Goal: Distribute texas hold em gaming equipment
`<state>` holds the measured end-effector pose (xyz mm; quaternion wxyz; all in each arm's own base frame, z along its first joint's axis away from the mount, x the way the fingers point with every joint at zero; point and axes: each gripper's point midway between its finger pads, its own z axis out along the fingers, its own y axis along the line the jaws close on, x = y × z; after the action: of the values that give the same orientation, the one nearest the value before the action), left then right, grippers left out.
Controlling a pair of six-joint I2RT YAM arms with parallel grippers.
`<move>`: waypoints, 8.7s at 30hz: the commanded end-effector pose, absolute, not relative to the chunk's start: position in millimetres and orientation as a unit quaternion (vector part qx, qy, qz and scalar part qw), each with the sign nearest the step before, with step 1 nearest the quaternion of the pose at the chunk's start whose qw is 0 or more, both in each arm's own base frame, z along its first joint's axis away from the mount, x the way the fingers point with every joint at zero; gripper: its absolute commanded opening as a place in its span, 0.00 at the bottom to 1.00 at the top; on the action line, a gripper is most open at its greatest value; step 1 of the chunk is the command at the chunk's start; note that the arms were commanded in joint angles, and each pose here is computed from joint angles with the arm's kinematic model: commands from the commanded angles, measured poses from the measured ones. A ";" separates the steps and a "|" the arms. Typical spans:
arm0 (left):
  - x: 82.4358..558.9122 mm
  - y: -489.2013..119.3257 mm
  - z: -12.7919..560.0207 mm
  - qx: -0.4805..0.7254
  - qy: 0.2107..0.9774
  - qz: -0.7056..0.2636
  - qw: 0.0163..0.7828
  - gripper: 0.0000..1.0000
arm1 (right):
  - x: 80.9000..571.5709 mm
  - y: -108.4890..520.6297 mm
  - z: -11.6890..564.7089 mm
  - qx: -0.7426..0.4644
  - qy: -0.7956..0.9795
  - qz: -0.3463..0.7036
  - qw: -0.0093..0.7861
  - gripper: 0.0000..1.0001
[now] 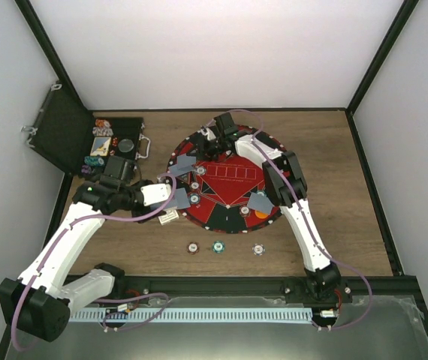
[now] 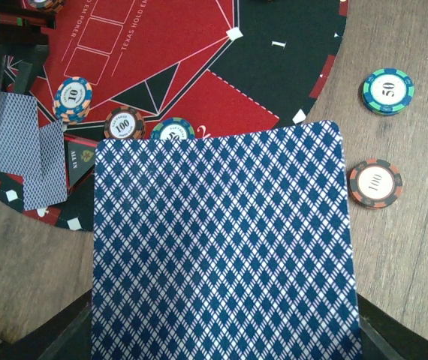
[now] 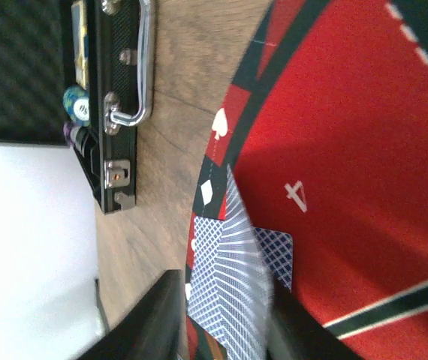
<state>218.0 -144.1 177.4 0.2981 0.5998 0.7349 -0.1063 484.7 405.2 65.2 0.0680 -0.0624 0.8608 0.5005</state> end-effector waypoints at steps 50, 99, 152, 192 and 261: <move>222.4 -151.9 200.6 0.598 0.722 -0.116 0.328 0.06 | 229.4 436.1 222.7 -0.194 0.767 0.608 0.060 0.89; 223.0 -150.8 198.0 0.598 0.723 -0.112 0.326 0.06 | 240.1 385.2 225.4 -0.135 0.746 0.650 0.050 0.21; 212.2 -151.4 188.4 0.597 0.730 -0.134 0.305 0.06 | 614.3 181.6 82.9 0.096 0.882 0.410 0.213 0.29; 200.0 -153.8 203.8 0.600 0.722 -0.147 0.312 0.06 | 202.3 401.2 230.6 -0.143 0.777 0.605 0.099 0.96; 199.7 -152.2 189.6 0.619 0.717 -0.123 0.298 0.06 | 214.2 347.3 228.9 -0.114 0.780 0.608 0.099 0.01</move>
<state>198.2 -150.0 190.1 0.2909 0.6100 0.7263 -0.1253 213.6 367.8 224.0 0.0834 -0.1135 0.7759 0.6149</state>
